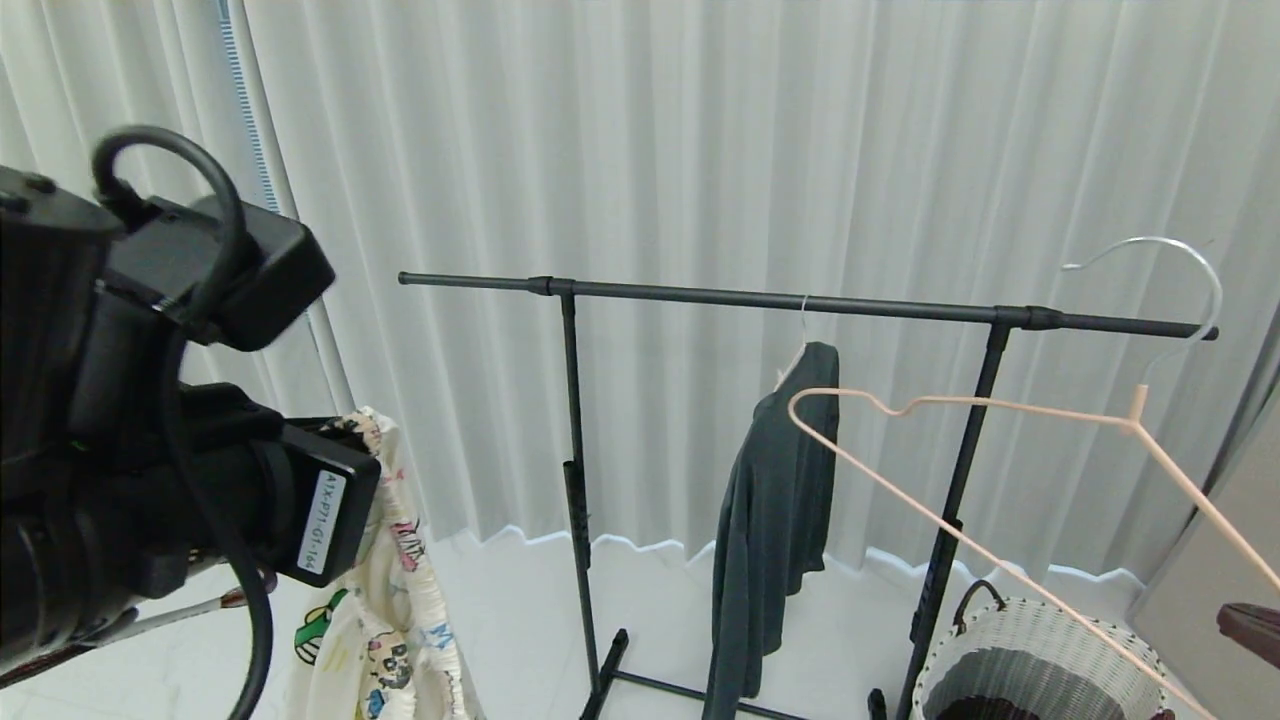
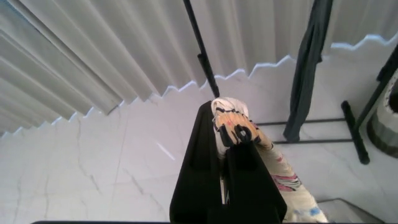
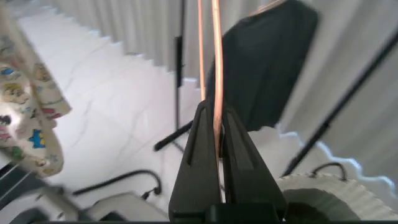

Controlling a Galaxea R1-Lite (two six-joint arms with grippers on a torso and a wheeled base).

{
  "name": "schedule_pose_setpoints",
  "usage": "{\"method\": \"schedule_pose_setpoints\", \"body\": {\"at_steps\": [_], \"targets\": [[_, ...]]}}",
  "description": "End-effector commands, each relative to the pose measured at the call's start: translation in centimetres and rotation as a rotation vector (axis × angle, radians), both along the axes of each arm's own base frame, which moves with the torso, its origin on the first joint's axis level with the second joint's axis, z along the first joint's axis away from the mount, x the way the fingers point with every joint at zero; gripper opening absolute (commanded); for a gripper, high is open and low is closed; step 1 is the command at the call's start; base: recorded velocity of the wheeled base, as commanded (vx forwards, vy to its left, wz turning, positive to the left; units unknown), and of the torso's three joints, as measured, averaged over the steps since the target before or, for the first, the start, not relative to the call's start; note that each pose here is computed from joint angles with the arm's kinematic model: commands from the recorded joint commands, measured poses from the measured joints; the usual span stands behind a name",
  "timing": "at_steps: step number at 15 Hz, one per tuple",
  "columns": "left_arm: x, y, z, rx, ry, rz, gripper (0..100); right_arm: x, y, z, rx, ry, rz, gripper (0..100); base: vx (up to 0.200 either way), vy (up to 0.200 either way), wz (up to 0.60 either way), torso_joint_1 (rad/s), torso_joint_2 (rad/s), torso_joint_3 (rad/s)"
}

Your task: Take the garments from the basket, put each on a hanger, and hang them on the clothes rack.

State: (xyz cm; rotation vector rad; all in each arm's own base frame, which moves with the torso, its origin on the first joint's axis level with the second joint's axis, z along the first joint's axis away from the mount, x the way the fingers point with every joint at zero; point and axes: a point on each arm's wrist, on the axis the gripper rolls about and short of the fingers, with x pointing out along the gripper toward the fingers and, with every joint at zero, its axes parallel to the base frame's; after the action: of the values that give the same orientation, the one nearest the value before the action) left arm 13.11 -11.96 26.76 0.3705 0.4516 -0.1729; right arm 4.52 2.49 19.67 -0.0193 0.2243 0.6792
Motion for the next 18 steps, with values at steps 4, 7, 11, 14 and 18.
{"method": "schedule_pose_setpoints", "body": {"at_steps": [4, 7, 11, 14, 18], "targets": [[2.5, -1.8, -2.4, 0.064, 0.036, 0.064, 0, -0.7, 1.0, -0.3, 0.008, 0.058, 0.230, 0, 0.000, 0.000, 0.00, 0.000, 0.00, 0.000], [5.8, -3.0, -4.5, 0.097, 0.063, 0.215, 0, -1.3, 1.5, 0.4, 0.079, 0.108, 0.356, 0, 0.000, 0.000, 0.00, 0.000, 0.00, 0.000], [7.3, -5.2, -4.3, -0.031, 0.053, 0.260, 0, -1.6, 1.9, 0.6, 0.104, 0.151, 0.443, 0, 0.000, 0.000, 0.00, 0.000, 0.00, 0.000], [7.1, -6.9, -2.8, -0.136, 0.022, 0.236, 0, -1.0, 2.8, 0.4, 0.115, 0.212, 0.459, 0, 0.000, 0.000, 0.00, 0.000, 0.00, 0.000], [6.7, -7.2, -2.1, -0.165, 0.007, 0.220, 0, 0.3, 4.3, 0.3, 0.192, 0.240, 0.440, 0, 0.000, 0.000, 0.00, 0.000, 0.00, 0.000]]}}
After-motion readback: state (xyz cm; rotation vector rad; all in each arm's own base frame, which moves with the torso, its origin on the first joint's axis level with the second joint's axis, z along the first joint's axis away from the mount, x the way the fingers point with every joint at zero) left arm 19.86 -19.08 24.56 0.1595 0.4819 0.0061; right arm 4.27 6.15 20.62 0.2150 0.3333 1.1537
